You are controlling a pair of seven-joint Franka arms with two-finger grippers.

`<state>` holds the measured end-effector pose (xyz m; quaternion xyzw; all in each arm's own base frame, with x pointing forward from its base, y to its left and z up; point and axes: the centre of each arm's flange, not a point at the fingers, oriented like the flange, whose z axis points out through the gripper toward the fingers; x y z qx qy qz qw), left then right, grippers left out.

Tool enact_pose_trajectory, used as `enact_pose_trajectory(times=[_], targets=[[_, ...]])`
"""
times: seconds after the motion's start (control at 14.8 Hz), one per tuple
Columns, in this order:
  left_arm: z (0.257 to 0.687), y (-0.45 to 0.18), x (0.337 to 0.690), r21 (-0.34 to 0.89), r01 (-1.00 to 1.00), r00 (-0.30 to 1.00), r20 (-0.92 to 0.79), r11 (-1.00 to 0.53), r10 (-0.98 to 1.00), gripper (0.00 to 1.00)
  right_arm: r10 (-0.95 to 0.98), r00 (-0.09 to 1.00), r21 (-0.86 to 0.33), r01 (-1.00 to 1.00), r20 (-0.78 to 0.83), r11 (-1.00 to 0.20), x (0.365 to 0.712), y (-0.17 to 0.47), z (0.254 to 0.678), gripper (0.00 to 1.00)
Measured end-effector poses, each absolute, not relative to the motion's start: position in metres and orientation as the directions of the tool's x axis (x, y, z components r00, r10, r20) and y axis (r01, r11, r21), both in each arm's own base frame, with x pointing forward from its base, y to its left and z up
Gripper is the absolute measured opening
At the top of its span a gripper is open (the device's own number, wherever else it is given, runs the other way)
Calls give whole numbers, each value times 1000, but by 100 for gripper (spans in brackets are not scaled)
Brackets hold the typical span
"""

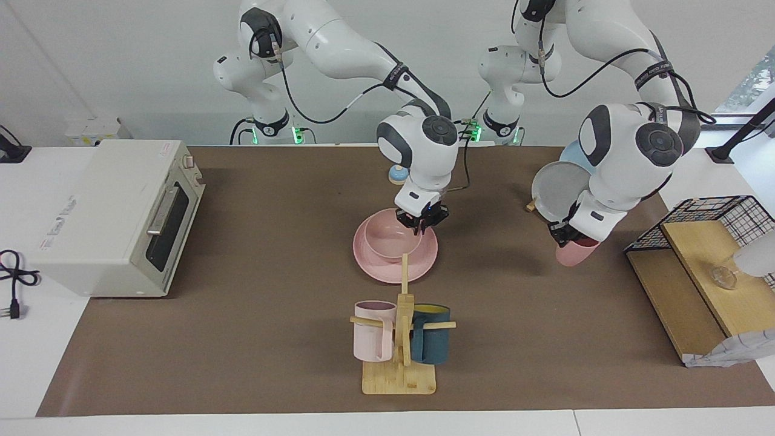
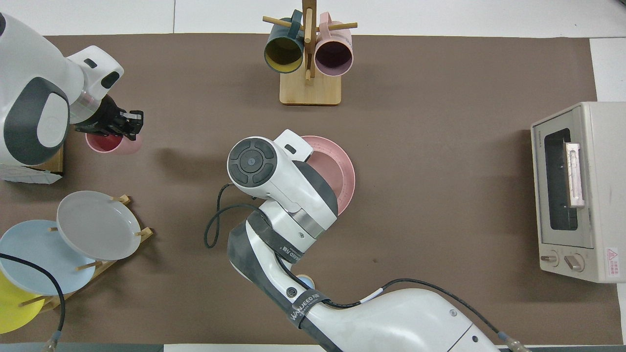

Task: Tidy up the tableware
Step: 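Carry the pink bowl onto the pink plate with the right gripper, then open the right gripper and withdraw while the left gripper carries the cup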

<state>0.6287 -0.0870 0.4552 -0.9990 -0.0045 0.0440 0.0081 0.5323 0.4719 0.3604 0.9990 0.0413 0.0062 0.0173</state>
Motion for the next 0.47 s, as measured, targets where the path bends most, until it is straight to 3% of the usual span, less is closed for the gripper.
enact_pose_trajectory(times=[0.27, 0.47], targets=[[468, -90, 628, -15, 4, 994, -113, -1000, 6, 6, 29, 999, 41, 28, 23, -999, 556, 447, 437, 74], [497, -118, 630, 19, -16, 988, -155, -1000, -19, 6, -48, 999, 42, -49, 22, -998, 584, 364, 505, 100]])
